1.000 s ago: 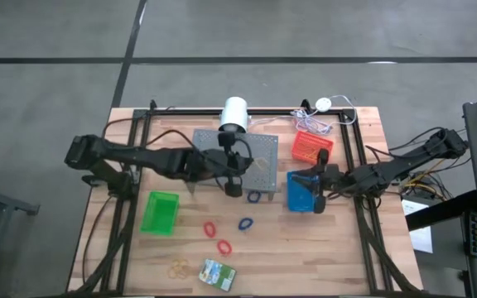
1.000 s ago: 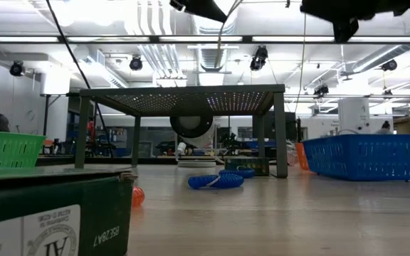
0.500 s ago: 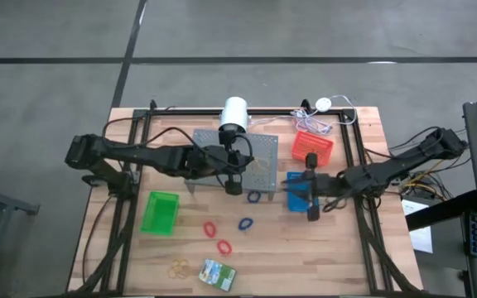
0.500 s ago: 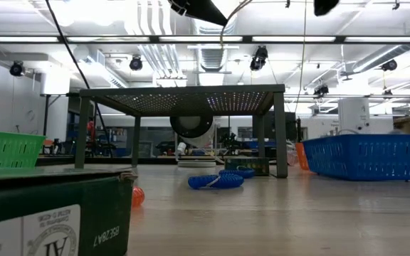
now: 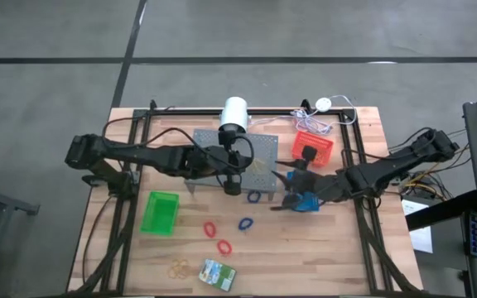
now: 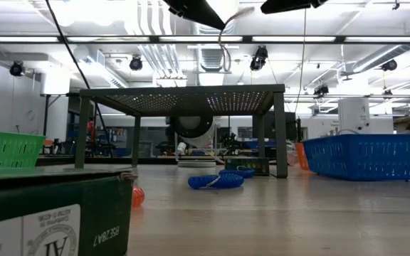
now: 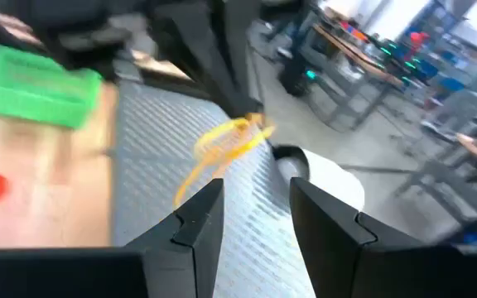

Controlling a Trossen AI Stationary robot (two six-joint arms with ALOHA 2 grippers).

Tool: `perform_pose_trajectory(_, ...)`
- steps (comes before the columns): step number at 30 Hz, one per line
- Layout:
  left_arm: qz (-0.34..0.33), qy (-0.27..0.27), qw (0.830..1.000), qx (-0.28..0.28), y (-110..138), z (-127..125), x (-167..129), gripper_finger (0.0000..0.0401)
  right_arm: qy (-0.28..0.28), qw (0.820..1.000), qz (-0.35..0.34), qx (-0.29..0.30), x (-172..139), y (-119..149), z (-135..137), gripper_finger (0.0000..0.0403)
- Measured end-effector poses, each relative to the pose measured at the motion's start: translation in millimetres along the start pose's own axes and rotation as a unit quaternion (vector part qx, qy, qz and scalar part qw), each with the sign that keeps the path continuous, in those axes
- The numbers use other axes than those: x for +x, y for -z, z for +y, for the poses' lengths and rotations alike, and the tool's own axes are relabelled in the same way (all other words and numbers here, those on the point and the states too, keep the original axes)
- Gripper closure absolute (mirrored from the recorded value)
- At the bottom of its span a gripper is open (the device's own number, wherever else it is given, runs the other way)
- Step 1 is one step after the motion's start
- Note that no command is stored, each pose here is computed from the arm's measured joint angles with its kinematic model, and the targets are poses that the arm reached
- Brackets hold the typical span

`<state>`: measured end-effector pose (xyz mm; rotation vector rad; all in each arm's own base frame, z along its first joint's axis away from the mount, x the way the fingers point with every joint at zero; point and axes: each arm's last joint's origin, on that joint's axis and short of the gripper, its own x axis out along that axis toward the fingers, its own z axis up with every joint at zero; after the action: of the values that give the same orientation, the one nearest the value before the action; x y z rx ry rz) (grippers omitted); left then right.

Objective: Pick & Place Office Desk Supplies
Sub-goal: Put the yellow rubber band into the orange bin

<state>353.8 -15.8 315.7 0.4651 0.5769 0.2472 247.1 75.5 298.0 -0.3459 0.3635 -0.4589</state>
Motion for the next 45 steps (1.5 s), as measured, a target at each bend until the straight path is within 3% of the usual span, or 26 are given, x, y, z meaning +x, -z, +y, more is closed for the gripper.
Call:
perform_pose_trajectory(6, 0.004, -0.004, 1.0, 0.0, 1.4, 2.9, 1.3, 0.0401, -0.01, 0.998, 0.0, -0.062, 1.0, 4.5, 2.8, 0.0277)
perform_pose_trajectory(11, 0.006, -0.008, 1.0, -0.003, 2.5, 5.9, 2.6, 0.0401, -0.012, 0.989, 0.01, -0.15, 2.6, 13.4, 5.5, 0.0284)
perform_pose_trajectory(19, 0.009, -0.012, 1.0, -0.005, 3.7, 8.7, 3.9, 0.0401, -0.009, 0.965, 0.023, -0.261, 4.3, 25.4, 8.3, 0.0285)
perform_pose_trajectory(27, 0.009, -0.012, 1.0, -0.007, 3.7, 8.6, 4.0, 0.0401, -0.004, 0.931, 0.009, -0.366, 4.1, 20.1, 7.6, 0.029)
perform_pose_trajectory(37, 0.004, -0.007, 1.0, -0.008, 3.1, 8.5, 4.0, 0.0401, 0.014, 0.913, -0.013, -0.408, 6.2, 12.2, 4.3, 0.0297)
perform_pose_trajectory(45, -0.019, 0.02, 1.0, -0.013, 0.1, 7.7, 4.0, 0.0401, 0.02, 0.911, -0.008, -0.411, 9.2, 12.5, 1.3, 0.0301)
